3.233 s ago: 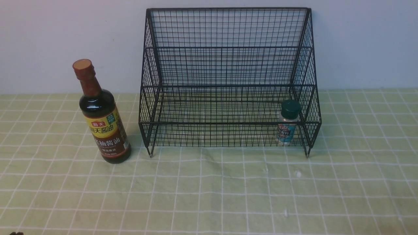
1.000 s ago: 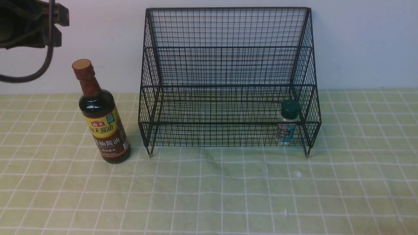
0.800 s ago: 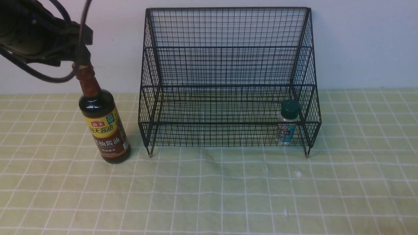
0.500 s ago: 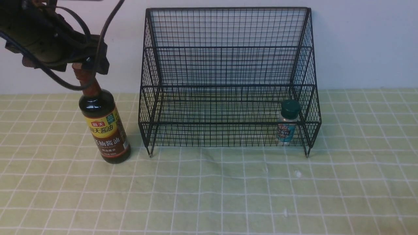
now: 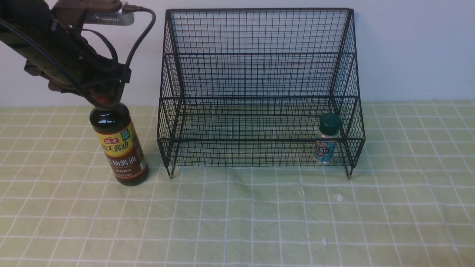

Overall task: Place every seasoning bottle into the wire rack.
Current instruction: Use the left arm to grab the condiment bottle closest to it

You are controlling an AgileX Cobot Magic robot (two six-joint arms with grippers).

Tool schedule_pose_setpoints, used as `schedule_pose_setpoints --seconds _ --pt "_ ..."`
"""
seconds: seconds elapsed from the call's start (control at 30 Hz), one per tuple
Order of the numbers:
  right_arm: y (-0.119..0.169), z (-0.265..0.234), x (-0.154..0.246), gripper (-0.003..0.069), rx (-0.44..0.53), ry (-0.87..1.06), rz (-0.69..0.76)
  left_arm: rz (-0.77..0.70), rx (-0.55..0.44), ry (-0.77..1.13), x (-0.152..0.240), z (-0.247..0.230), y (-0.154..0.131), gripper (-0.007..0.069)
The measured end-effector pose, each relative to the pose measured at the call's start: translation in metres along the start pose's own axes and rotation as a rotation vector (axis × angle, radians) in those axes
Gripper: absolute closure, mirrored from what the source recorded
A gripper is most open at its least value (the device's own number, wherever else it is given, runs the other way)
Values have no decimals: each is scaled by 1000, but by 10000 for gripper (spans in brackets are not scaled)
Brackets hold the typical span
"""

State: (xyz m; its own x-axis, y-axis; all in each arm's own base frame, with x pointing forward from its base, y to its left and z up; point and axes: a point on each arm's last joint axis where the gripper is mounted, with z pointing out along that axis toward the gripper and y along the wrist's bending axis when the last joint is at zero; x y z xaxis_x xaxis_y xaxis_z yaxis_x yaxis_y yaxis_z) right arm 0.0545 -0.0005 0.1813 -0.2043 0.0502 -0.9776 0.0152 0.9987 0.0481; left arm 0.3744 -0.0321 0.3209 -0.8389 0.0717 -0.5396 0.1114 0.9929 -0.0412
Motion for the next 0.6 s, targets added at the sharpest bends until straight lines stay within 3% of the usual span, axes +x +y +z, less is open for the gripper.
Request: schedule_pose_setpoints --seconds 0.33,0.6 --pt "0 0 0 673 0 0 0 13 -6 18 0 -10 0 359" --pt "0 0 0 673 1 0 1 40 -22 -123 -15 -72 -2 359"
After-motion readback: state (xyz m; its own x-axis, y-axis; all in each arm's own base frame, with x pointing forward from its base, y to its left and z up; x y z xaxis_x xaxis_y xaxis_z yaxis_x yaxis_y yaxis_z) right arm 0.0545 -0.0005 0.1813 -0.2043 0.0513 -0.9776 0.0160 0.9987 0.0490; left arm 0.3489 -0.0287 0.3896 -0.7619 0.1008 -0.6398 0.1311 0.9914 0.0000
